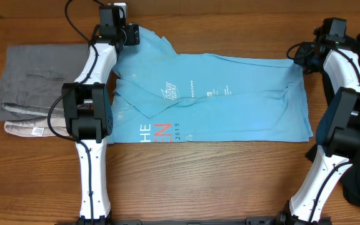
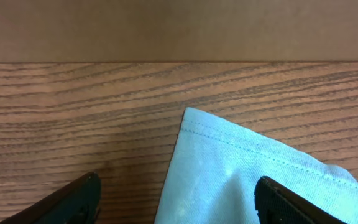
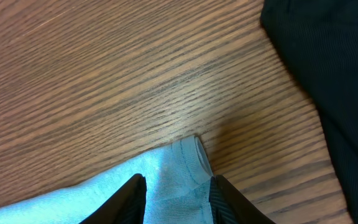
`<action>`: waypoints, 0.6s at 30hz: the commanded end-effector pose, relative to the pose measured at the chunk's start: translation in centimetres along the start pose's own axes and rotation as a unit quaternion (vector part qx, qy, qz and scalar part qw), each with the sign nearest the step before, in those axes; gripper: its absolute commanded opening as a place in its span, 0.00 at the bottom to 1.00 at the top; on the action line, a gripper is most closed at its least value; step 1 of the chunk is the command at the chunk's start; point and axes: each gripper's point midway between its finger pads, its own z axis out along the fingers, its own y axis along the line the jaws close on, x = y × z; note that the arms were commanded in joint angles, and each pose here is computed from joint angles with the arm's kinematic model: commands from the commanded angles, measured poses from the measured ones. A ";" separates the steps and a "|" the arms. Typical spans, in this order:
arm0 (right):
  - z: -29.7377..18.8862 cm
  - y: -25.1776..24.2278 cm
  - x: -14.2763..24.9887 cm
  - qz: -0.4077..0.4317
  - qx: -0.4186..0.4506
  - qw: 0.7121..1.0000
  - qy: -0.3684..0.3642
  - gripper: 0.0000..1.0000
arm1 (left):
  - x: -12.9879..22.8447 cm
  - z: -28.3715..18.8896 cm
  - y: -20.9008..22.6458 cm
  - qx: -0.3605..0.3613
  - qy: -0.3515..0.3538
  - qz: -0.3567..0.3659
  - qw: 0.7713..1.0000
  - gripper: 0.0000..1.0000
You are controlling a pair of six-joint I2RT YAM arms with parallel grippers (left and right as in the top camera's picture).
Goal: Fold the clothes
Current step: 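Move the left gripper to the shirt's top-left corner and the right to top-right, then grasp the top-left and top-right corners of the shirt with both grippers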
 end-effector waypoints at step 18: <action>0.6 0.2 0.6 -0.008 0.006 1.000 0.009 0.42 | 4.4 2.5 -1.2 -0.004 0.043 0.020 0.999 0.65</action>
